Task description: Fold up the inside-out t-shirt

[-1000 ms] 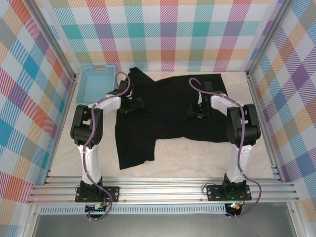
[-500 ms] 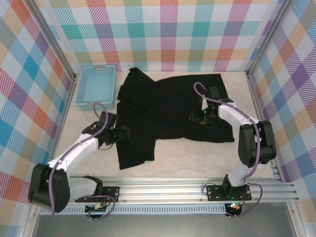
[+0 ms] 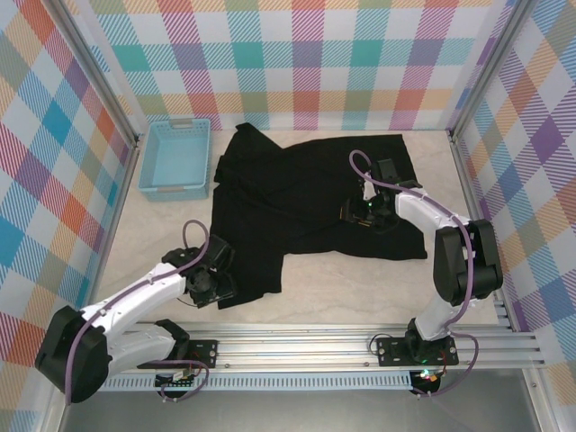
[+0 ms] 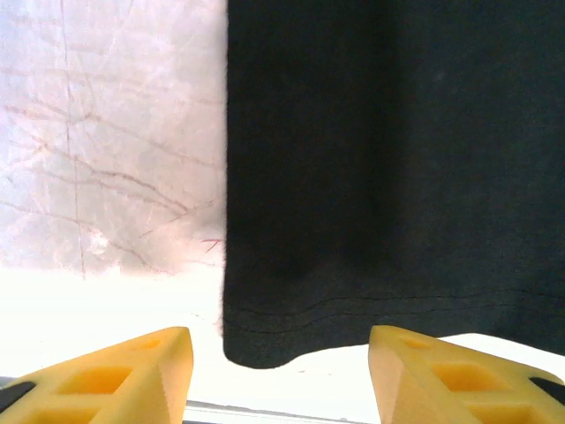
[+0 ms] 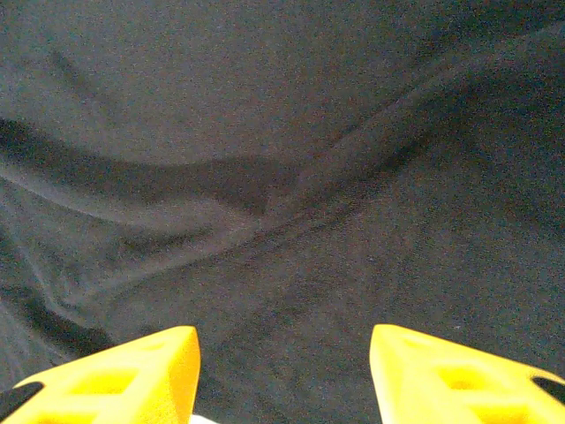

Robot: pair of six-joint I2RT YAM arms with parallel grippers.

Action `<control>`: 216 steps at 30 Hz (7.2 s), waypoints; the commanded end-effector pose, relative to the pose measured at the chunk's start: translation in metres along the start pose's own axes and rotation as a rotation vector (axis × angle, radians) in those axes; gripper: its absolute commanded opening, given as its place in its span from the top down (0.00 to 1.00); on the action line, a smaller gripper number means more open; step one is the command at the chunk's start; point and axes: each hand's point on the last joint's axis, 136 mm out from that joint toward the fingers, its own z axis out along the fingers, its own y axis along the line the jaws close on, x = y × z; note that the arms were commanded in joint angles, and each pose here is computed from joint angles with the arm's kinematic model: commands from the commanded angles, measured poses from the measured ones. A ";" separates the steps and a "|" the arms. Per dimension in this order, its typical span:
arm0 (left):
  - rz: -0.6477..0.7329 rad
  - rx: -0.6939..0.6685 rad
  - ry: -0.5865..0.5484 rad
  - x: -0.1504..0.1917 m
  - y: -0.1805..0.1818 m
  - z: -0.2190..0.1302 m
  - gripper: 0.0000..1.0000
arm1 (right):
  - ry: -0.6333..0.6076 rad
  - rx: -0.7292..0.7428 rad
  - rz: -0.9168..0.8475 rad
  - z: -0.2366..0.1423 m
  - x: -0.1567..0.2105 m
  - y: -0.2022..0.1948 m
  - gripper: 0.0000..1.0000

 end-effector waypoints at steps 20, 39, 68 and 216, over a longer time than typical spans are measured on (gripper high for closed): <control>0.015 -0.102 0.089 0.025 0.017 0.038 0.73 | -0.033 0.024 -0.037 -0.019 0.004 -0.001 0.46; 0.144 0.054 -0.066 -0.016 -0.035 -0.007 1.00 | -0.085 0.312 0.316 -0.057 0.032 -0.122 0.44; 0.265 0.247 -0.144 -0.036 -0.078 -0.031 1.00 | -0.006 0.387 0.708 -0.047 0.093 -0.218 0.61; 0.024 0.262 -0.535 -0.314 -0.094 -0.135 1.00 | -0.192 0.406 0.423 -0.035 -0.106 -0.209 0.91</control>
